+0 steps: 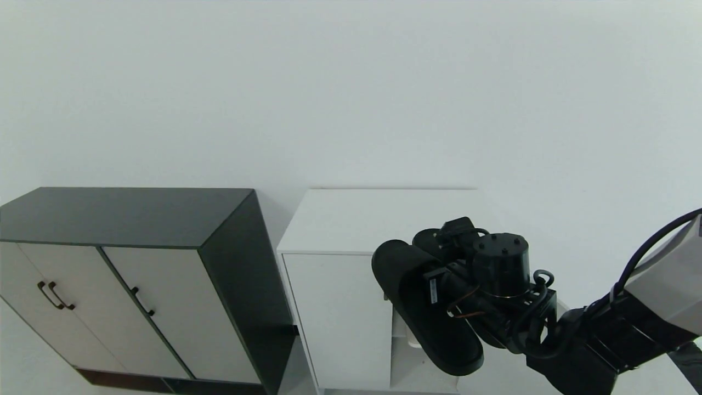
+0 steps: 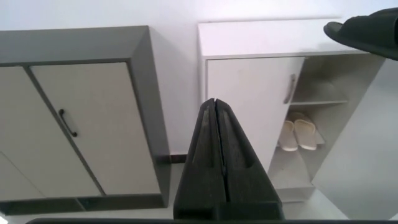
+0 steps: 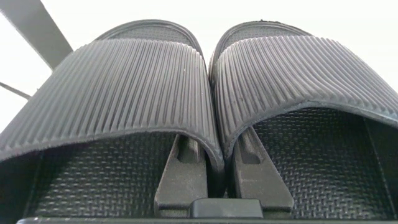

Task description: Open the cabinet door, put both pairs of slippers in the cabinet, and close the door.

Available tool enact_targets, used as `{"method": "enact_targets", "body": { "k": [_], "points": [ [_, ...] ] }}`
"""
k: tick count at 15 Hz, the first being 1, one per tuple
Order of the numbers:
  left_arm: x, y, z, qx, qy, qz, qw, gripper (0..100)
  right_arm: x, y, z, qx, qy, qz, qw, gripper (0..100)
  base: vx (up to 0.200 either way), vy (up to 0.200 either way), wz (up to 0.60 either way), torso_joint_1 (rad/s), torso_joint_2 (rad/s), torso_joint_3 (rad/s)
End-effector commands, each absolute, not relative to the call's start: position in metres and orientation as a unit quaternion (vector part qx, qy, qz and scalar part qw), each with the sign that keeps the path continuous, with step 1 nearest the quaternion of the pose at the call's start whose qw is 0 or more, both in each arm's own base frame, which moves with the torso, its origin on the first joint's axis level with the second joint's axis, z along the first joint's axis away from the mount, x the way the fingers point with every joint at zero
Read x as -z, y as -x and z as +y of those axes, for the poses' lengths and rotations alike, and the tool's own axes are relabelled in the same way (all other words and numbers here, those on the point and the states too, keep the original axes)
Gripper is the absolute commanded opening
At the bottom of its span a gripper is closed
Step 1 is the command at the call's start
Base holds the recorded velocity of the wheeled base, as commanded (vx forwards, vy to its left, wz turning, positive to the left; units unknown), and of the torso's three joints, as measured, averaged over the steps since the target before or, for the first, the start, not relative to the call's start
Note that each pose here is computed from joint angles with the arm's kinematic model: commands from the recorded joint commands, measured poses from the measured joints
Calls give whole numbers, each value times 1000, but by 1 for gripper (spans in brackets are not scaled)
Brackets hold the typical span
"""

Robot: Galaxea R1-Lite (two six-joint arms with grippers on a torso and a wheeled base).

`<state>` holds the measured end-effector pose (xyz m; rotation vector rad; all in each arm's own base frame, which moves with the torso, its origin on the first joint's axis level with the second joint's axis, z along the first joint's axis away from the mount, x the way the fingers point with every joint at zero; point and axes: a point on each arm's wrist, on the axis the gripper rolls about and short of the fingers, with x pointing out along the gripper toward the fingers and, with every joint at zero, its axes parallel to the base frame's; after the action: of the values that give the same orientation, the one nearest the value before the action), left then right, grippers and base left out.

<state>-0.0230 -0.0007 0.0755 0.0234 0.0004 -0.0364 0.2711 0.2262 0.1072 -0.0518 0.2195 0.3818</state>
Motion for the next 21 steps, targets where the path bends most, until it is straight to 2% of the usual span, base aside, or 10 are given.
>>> {"method": "enact_targets", "body": {
  "k": [1, 2, 21],
  "points": [
    [-76, 23, -1, 18, -12, 1, 1000, 0, -106, -270, 229, -192, 26, 108, 975, 0, 0, -200, 0, 7, 2, -2],
    [-76, 23, -1, 18, -12, 1, 1000, 0, -106, -269, 229, -193, 25, 107, 975, 0, 0, -200, 0, -2, 7, -2],
    [-75, 23, -1, 18, -11, 1, 1000, 0, -101, -272, 231, -177, 26, 101, 979, 0, 0, 0, 0, 0, 0, 0]
  ]
}}
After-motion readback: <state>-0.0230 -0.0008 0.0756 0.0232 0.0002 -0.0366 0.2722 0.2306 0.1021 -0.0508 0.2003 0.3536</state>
